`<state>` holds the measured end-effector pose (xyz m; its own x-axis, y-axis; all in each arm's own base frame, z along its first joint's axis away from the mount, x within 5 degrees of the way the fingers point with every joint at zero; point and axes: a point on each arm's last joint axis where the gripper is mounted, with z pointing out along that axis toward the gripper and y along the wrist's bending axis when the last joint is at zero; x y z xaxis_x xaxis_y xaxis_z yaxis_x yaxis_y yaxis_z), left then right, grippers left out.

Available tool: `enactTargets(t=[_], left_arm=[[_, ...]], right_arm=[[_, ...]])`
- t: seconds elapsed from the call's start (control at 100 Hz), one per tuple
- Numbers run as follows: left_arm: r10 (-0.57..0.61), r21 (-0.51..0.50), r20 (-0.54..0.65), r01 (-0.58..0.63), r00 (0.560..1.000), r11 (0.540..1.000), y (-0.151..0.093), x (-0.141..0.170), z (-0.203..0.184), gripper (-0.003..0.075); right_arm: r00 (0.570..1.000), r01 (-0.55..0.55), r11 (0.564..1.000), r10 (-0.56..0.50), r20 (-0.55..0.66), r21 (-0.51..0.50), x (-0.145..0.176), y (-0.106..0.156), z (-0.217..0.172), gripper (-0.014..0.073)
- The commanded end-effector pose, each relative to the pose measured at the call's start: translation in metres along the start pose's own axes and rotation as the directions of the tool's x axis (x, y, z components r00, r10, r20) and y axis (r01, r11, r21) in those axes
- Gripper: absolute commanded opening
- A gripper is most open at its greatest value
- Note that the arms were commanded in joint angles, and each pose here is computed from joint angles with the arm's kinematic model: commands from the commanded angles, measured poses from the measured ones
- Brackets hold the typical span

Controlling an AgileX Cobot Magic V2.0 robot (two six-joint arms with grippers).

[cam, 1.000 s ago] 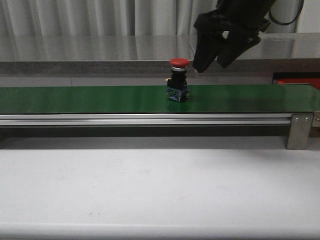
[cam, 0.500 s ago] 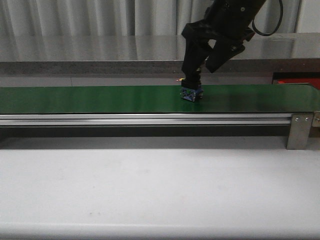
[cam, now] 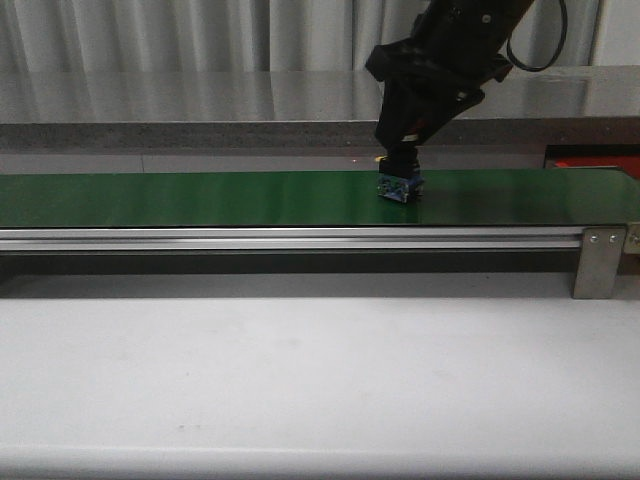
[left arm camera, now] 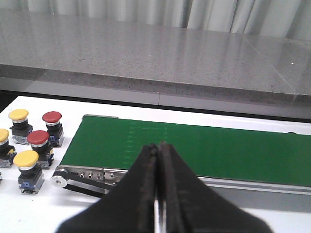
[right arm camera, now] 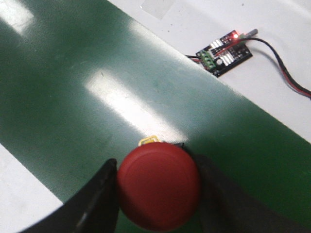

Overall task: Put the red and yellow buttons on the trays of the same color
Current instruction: 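Grasp the red button on the belt with the right gripper, then carry the red button to the red tray and release it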

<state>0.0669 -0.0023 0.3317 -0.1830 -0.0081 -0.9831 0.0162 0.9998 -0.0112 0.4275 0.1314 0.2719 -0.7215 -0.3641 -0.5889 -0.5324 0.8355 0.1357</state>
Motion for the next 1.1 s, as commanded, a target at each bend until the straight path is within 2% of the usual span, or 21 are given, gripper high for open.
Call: enactTargets(t=[0.0,0.23,0.4,0.57,0.78,1.09], left_arm=[[-0.010,0.006,0.093,0.009,0.996,1.000,0.000,-0.014,-0.002,-0.0019],[-0.010,0.006,0.093,0.009,0.996,1.000,0.000,-0.014,-0.002,-0.0019],[-0.010,0.006,0.093,0.009,0.996,1.000,0.000,-0.014,-0.002,-0.0019],[-0.010,0.006,0.093,0.009,0.996,1.000,0.000,-0.014,-0.002,-0.0019],[-0.010,0.006,0.093,0.009,0.996,1.000,0.000,-0.014,-0.002,-0.0019],[-0.010,0.006,0.093,0.009,0.996,1.000,0.000,-0.014,-0.002,-0.0019]], right_arm=[[0.991,-0.026,0.998,0.018,0.132,0.053,-0.023,-0.012,-0.049,0.0166],[0.968,-0.167,0.969,0.125,0.216,0.185,-0.024,-0.085,-0.112,0.0166],[0.933,-0.310,0.908,0.232,0.276,0.282,0.004,-0.151,-0.146,0.0166],[0.902,-0.410,0.851,0.326,0.282,0.328,0.034,-0.198,-0.152,0.0166],[0.887,-0.458,0.826,0.398,0.234,0.329,0.057,-0.229,-0.125,0.0166],[0.878,-0.479,0.818,0.444,0.182,0.318,0.073,-0.247,-0.087,0.0166]])
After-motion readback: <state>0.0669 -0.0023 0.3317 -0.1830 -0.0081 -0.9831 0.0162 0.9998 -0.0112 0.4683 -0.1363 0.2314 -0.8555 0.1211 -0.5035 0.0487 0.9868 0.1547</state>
